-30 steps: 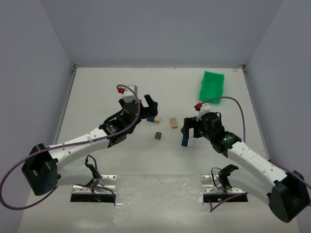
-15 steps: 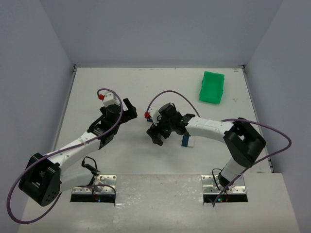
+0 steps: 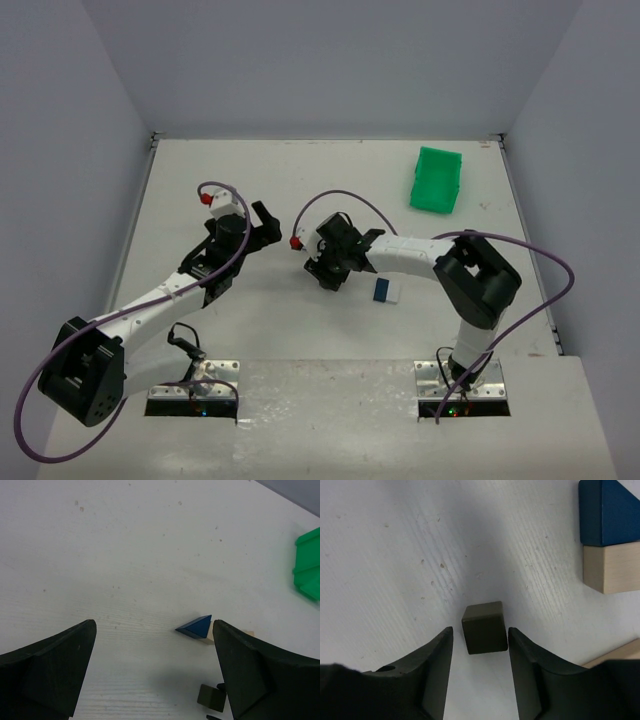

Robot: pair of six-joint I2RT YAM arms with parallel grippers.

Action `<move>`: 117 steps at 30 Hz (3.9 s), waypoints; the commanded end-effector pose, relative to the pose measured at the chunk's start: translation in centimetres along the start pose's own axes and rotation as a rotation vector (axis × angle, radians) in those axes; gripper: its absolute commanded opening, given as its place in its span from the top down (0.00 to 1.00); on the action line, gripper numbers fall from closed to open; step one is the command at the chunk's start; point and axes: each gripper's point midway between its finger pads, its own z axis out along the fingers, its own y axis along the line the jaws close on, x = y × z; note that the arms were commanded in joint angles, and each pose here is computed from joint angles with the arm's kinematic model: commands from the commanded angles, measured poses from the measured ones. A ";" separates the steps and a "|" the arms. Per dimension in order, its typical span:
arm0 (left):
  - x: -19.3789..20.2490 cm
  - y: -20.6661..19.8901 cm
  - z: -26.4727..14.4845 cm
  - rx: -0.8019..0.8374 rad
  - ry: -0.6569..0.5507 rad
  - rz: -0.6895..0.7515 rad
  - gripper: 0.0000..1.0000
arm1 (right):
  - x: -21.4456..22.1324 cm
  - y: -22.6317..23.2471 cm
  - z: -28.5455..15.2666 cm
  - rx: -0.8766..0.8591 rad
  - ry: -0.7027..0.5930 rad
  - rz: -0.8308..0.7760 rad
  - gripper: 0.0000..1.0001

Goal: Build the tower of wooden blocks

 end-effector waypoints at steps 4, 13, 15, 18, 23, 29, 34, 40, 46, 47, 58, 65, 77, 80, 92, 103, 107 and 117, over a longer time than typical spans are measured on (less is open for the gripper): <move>-1.3 -0.6 0.1 0.030 -0.042 -0.024 0.00 | -2.9 -0.6 -1.7 0.030 -0.090 -0.044 0.77; -1.9 -0.3 -0.1 0.013 -0.068 -0.028 0.00 | -18.3 -6.6 -12.9 0.227 -0.452 -0.252 0.84; -2.0 -0.1 -0.2 0.007 -0.073 -0.026 0.00 | -19.3 -8.3 -15.0 0.231 -0.495 -0.267 0.86; -2.2 0.5 -0.5 -0.017 -0.086 -0.029 0.00 | -18.3 -10.2 -17.2 0.220 -0.518 -0.306 0.86; -2.7 1.6 -0.9 -0.064 -0.126 -0.035 0.00 | -13.5 -11.2 -18.0 0.265 -0.425 -0.368 0.86; -3.2 3.5 -1.2 -0.162 -0.156 -0.035 0.00 | -5.6 -10.3 -16.6 0.246 -0.294 -0.369 0.90; -2.7 4.1 -0.7 -0.182 -0.167 -0.034 0.00 | 0.7 -7.4 -15.6 0.156 -0.244 -0.299 0.89; -2.1 4.3 0.1 -0.207 -0.142 -0.007 0.00 | 5.0 -4.3 -14.1 0.073 -0.205 -0.251 0.86; -1.8 4.4 0.2 -0.209 -0.137 -0.005 0.00 | 6.0 -3.7 -12.6 0.018 -0.188 -0.247 0.84; -1.8 4.4 0.1 -0.209 -0.136 -0.005 0.00 | 6.1 -3.7 -12.4 0.007 -0.184 -0.255 0.84; -1.5 4.4 0.7 -0.213 -0.128 0.007 0.00 | 8.4 -2.8 -10.5 -0.031 -0.105 -0.308 0.81; -1.5 4.4 0.8 -0.218 -0.127 0.010 0.00 | 9.2 -2.8 -9.9 -0.040 -0.076 -0.309 0.81; -1.3 4.5 0.9 -0.222 -0.121 0.016 0.00 | 9.3 -3.8 -9.3 0.007 -0.069 -0.318 0.80; -1.3 4.5 1.0 -0.219 -0.120 0.017 0.00 | 9.5 -3.9 -9.2 0.009 -0.063 -0.325 0.79; -1.4 4.5 0.9 -0.224 -0.122 0.015 0.00 | 10.1 -3.6 -9.1 -0.007 -0.042 -0.330 0.76; -1.3 4.6 1.0 -0.230 -0.121 0.017 0.00 | 10.6 -3.4 -8.8 -0.016 -0.031 -0.322 0.75; -1.2 4.6 1.0 -0.229 -0.120 0.017 0.00 | 10.3 -3.7 -8.8 -0.001 -0.039 -0.326 0.74; -0.9 4.5 1.1 -0.223 -0.110 0.019 0.00 | 10.0 -3.9 -8.7 -0.001 -0.041 -0.306 0.72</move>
